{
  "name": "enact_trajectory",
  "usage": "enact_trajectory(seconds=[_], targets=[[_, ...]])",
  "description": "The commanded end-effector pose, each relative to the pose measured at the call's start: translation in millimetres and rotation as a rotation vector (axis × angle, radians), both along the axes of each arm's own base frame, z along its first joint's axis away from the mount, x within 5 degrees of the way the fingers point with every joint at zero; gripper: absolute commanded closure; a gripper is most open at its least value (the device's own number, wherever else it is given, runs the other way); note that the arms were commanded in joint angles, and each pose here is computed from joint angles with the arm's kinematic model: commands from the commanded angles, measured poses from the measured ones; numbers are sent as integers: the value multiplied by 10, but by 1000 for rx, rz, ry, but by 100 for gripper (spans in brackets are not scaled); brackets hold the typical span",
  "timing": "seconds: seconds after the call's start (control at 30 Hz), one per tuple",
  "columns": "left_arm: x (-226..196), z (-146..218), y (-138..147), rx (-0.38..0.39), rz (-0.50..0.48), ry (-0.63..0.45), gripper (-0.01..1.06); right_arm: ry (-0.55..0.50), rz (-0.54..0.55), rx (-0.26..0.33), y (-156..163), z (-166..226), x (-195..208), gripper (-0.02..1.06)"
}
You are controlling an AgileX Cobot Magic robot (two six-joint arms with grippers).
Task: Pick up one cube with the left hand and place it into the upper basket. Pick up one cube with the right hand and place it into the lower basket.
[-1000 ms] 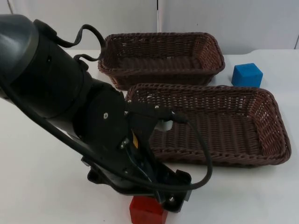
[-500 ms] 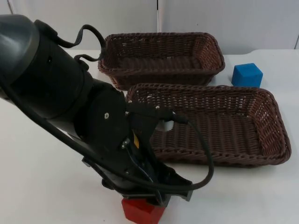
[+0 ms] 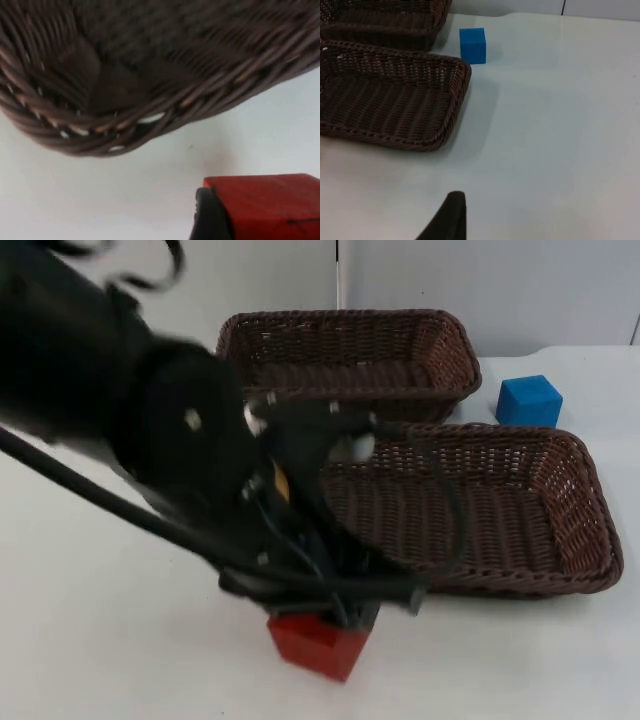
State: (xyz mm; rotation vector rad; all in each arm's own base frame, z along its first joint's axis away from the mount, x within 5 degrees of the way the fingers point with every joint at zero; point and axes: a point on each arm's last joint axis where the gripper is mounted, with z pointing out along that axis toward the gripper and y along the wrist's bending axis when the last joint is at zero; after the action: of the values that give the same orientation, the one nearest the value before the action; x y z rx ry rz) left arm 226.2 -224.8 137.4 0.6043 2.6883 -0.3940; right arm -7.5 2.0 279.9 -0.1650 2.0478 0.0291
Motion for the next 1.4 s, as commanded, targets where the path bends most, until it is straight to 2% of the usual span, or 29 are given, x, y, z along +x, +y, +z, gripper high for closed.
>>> enact_trajectory(seconds=[0.0,0.23,0.4,1.23,1.37], targets=[[-34,210,-14,-45,-4,-34,105,-8,-6,-2,1,3,-2,-1],[-121,777,72,-150,-49,-181,105,-9,-5,-4,1,3,-2,-1],[-162,947,112,-187,-49,-223,105,-9,-5,-4,1,3,-2,-1],[-143,937,126,-133,-110,-270,105,-9,-5,-4,1,3,-2,-1],[-49,940,140,-125,-91,-274,105,-9,-7,-4,-1,3,-2,-1]])
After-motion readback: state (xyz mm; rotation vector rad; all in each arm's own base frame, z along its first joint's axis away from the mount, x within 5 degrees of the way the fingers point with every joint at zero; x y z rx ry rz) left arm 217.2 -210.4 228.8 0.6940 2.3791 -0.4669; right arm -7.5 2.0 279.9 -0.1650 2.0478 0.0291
